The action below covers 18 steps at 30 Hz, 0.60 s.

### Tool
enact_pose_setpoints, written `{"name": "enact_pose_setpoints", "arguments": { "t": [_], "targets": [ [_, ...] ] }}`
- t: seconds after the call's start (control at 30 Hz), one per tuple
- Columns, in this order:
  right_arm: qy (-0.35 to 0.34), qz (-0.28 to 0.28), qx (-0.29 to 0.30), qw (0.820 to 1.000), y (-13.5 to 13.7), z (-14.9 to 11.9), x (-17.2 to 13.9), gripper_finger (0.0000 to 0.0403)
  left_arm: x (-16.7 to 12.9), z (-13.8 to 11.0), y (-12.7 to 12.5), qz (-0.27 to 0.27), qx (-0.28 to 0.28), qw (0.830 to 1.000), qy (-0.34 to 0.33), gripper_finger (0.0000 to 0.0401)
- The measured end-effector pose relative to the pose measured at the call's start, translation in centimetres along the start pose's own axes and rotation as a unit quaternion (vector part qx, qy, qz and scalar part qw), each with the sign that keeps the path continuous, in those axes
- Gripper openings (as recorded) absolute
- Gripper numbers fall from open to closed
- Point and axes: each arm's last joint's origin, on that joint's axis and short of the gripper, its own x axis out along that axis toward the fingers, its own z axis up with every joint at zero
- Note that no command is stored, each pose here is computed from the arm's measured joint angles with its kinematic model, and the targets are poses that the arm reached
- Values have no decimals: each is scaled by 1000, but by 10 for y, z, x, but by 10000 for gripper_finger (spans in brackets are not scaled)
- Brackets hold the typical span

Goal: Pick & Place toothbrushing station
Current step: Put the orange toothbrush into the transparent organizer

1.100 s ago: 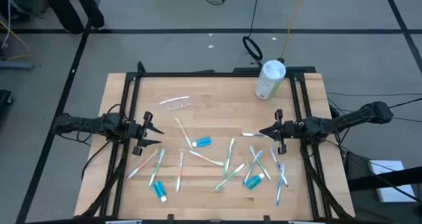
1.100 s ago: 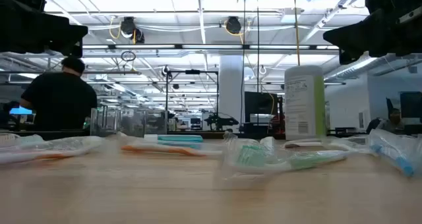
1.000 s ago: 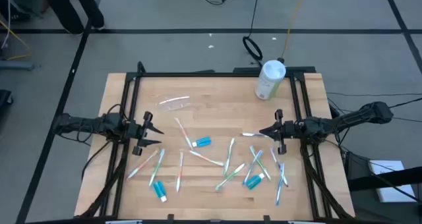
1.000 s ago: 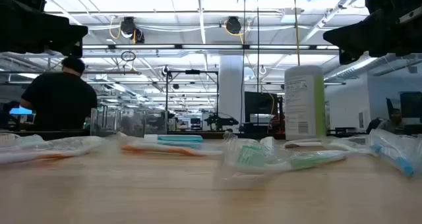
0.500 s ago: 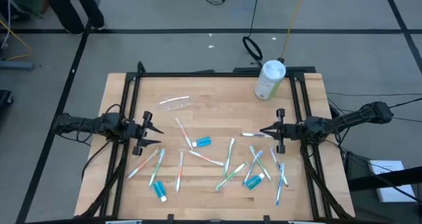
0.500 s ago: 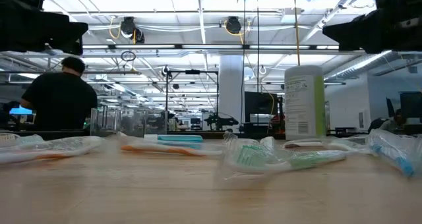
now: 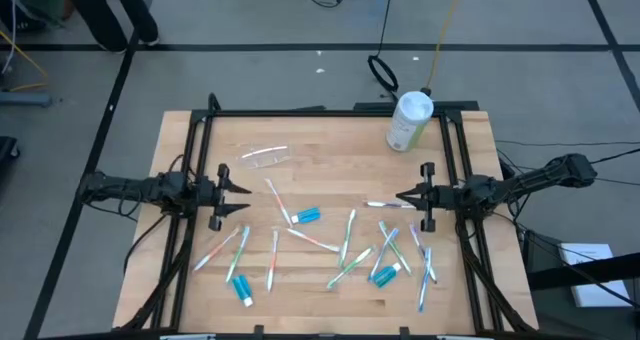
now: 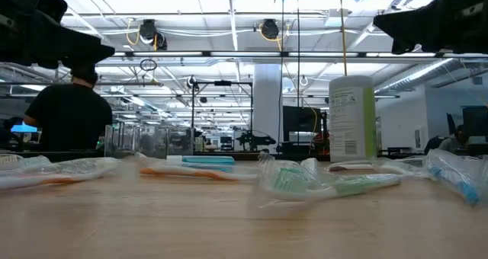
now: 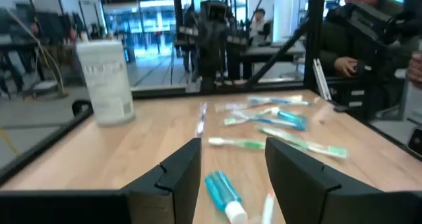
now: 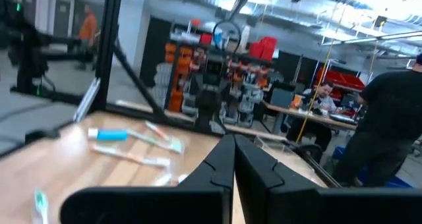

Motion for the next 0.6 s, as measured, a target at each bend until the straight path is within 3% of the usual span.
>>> {"name": "enact_pose_setpoints", "arguments": {
  "t": [0.23,0.37,0.47,0.6],
  "targets": [
    [68,15,-4,998,4,-9,10,4,10,24,1,2,-50,993,105,175],
    [77,17,1,997,6,-7,19,4,24,39,0,27,-98,969,223,175],
    [90,19,6,996,8,-12,21,4,33,46,-1,75,-153,927,334,175],
    [91,19,3,996,8,-13,23,4,40,53,-5,131,-249,835,472,175]
  ]
}}
